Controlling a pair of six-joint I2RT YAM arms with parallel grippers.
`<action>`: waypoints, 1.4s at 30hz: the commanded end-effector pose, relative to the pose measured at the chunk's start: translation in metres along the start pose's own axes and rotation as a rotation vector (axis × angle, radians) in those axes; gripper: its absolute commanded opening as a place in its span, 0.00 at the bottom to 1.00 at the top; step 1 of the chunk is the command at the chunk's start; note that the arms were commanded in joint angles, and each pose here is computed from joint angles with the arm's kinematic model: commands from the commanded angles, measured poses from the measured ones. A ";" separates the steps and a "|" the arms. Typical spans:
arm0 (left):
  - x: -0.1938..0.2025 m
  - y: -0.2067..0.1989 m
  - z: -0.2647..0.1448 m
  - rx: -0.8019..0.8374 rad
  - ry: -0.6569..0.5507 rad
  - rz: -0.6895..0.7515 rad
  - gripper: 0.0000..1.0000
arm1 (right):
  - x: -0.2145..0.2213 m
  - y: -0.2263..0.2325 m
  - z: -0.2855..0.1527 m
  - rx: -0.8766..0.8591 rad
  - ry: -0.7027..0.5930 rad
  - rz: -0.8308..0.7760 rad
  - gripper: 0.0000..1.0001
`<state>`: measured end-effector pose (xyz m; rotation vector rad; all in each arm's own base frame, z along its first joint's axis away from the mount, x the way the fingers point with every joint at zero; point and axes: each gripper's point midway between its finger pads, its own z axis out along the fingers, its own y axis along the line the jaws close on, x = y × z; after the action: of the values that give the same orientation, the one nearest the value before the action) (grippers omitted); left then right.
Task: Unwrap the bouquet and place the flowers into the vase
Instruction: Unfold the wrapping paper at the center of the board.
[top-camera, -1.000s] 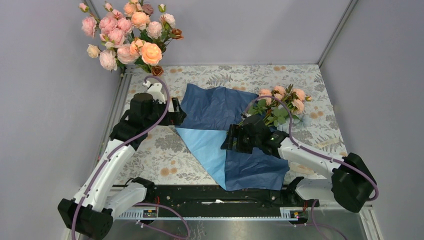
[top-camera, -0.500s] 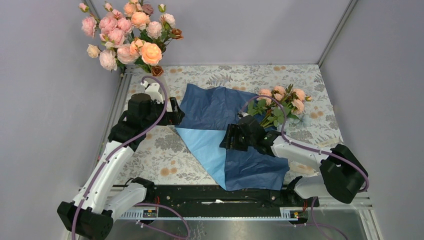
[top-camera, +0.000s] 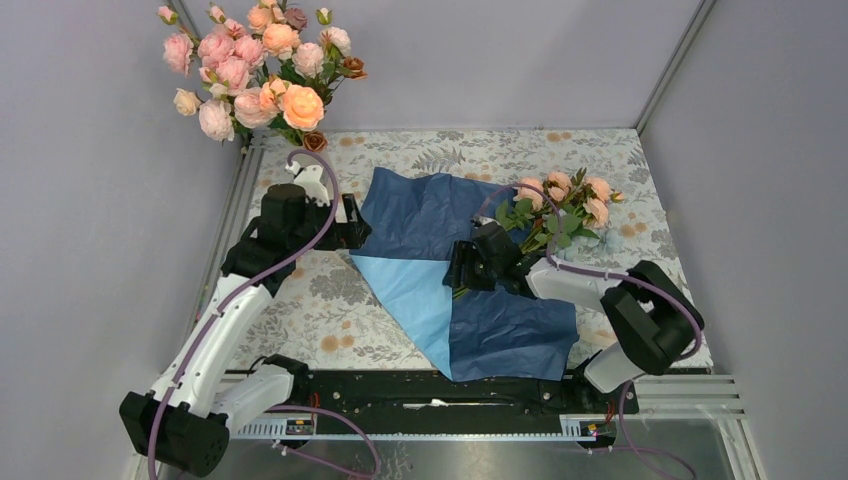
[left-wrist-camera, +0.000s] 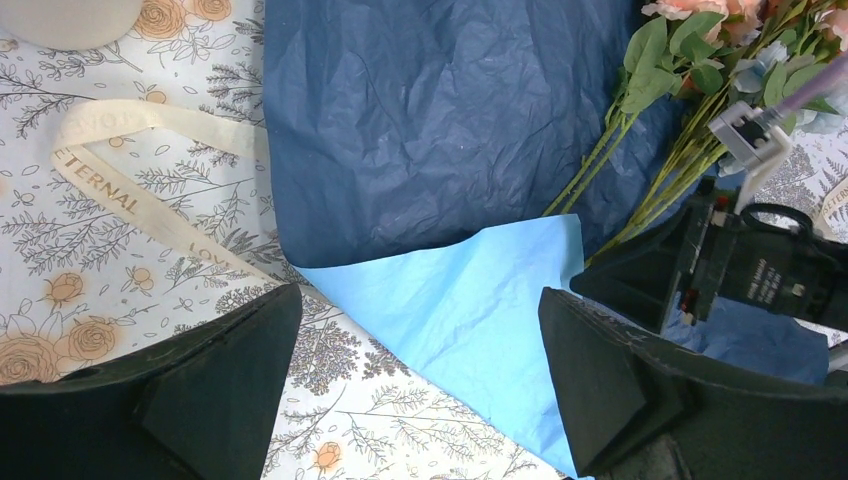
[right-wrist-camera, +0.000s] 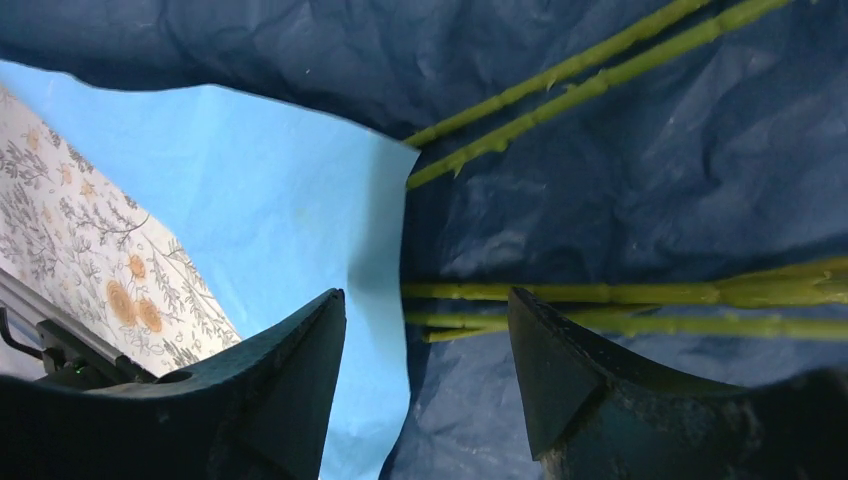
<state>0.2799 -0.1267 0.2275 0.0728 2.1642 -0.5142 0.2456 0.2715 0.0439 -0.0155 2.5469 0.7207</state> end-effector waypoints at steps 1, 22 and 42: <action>-0.009 -0.007 -0.002 0.034 -0.031 -0.006 0.97 | -0.023 0.015 0.014 -0.091 -0.007 -0.044 0.67; -0.002 0.028 0.011 -0.139 -0.018 0.014 0.96 | 0.008 0.081 -0.014 -0.357 0.029 -0.120 0.00; -0.021 0.013 -0.022 -0.076 -0.151 0.019 0.97 | 0.062 0.137 -0.053 -0.369 -0.116 -0.356 0.00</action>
<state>0.2776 -0.1028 0.2319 0.0097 2.1261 -0.3831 0.1517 0.3647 0.1117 -0.5033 2.2779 1.0502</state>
